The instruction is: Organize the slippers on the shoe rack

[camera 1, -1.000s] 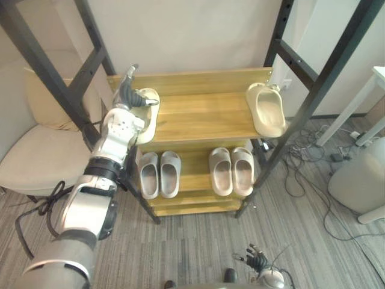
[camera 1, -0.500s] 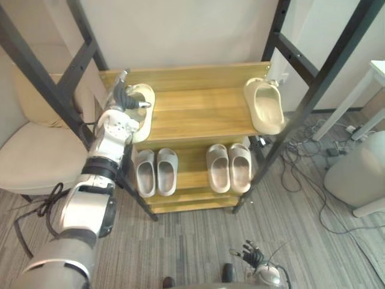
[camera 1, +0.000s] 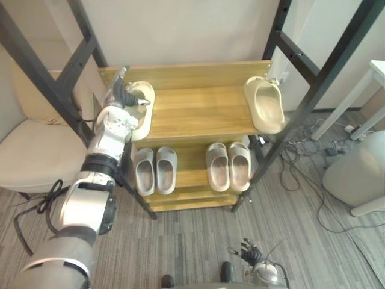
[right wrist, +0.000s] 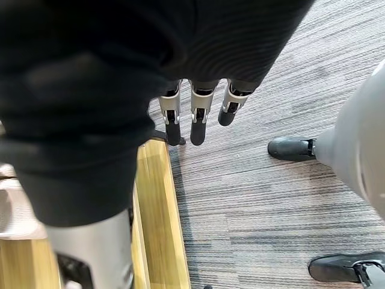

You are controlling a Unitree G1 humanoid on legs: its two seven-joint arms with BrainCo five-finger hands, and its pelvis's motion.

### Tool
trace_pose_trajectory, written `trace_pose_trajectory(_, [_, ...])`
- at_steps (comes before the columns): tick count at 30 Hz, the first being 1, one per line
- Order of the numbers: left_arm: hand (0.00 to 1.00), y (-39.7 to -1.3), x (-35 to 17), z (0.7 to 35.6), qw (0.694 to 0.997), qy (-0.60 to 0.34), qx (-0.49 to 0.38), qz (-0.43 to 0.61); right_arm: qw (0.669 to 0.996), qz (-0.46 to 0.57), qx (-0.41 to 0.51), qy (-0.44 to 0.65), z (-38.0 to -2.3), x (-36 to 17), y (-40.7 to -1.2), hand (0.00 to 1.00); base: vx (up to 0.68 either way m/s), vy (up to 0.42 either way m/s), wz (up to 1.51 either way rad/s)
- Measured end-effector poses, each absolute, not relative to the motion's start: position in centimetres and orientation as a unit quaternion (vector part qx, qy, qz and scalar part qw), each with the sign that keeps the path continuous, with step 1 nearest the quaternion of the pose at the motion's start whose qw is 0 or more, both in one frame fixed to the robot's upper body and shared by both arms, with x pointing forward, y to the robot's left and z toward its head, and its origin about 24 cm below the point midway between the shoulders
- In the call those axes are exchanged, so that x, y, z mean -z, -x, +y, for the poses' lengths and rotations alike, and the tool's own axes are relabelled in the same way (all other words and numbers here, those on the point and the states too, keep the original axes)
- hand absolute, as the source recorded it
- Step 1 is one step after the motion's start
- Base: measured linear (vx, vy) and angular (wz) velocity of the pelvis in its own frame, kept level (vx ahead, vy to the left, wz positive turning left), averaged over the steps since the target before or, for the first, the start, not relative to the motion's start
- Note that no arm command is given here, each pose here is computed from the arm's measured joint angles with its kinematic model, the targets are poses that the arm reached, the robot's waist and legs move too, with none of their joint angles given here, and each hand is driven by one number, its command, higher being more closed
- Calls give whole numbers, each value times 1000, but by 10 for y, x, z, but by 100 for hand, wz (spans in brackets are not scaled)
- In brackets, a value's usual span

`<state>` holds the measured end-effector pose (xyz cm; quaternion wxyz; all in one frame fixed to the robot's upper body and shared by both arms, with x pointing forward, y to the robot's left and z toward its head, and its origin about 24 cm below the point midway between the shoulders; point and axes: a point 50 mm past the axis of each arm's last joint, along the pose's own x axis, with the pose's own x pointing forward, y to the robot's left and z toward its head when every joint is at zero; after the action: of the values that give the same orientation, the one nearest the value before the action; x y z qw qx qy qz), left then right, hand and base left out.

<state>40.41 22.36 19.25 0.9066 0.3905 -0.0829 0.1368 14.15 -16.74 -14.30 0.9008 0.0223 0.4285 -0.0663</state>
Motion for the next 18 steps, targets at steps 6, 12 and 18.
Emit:
trace_pose_trajectory(6, [0, -404, -192, 225, 896, -413, -140, -76, 901, 428, 67, -25, -167, 143, -142, 0, -2, -2, -1])
trace_pose_trajectory(12, [0, -404, -192, 226, 882, -444, -142, -74, 900, 429, 68, -28, -167, 143, -141, 0, -23, -3, -2])
trace_pose_trajectory(18, [0, -406, -202, 225, 874, -456, -145, -83, 903, 425, 57, -31, -162, 142, -143, 0, -2, -2, -1])
